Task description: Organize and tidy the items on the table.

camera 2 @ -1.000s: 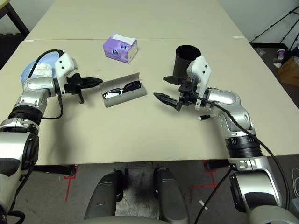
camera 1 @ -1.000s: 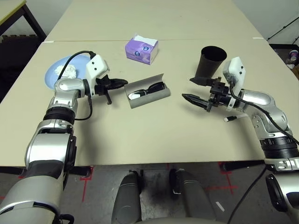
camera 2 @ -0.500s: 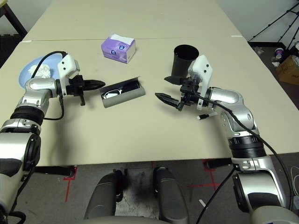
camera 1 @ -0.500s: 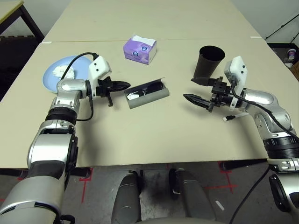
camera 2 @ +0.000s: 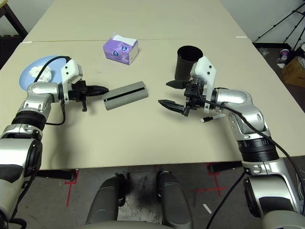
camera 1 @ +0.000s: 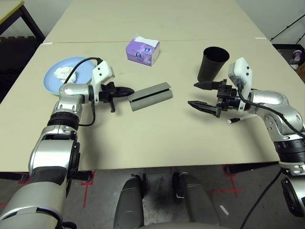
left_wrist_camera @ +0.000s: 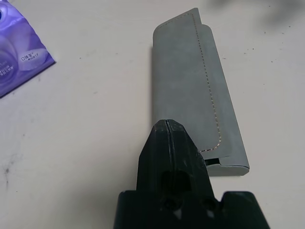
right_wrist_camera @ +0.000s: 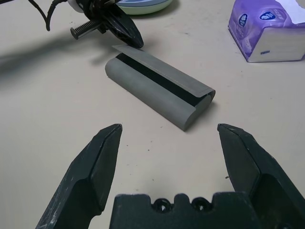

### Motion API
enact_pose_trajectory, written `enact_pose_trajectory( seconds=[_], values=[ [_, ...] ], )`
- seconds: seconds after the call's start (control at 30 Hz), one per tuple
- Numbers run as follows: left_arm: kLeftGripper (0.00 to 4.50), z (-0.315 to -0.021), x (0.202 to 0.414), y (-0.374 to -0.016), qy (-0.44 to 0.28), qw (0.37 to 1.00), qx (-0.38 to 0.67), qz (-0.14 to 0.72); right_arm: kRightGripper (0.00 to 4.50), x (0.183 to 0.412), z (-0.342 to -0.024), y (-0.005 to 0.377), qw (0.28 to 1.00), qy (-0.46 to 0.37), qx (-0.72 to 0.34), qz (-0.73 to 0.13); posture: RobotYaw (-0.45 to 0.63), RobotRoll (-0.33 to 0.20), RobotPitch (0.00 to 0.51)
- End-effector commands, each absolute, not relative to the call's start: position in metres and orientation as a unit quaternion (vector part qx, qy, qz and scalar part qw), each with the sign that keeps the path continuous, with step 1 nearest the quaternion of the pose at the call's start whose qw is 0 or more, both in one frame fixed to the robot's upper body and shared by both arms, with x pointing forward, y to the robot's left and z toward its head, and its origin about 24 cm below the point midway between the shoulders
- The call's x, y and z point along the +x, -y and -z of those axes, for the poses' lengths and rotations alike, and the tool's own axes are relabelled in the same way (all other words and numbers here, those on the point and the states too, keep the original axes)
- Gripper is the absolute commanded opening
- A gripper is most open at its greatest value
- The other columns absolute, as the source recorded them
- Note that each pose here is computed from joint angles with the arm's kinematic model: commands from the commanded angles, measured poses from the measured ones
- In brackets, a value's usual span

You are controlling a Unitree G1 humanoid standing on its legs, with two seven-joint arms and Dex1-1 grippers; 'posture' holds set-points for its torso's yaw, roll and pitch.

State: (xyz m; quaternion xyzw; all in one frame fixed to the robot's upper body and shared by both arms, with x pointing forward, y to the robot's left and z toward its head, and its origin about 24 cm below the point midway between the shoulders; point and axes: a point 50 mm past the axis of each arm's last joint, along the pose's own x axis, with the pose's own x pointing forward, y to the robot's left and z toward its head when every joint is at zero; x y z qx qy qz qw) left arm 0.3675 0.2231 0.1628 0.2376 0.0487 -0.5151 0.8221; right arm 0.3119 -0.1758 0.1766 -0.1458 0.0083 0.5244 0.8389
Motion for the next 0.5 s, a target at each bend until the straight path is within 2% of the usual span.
enact_pose_trajectory(
  seconds=[0.03, 0.5],
  values=[
    [0.03, -0.157, 0.364, -0.22, -0.05, 0.814, 0.233, 0.53, 4.5, 0.311, -0.179, 0.175, 0.835, -0.006, -0.163, -0.526, -0.1, 0.0, 0.196],
    [0.03, -0.141, 0.351, -0.218, -0.07, 0.801, 0.224, 0.551, 4.5, 0.314, -0.183, 0.173, 0.834, 0.004, -0.17, -0.525, -0.1, 0.0, 0.196]
  ],
)
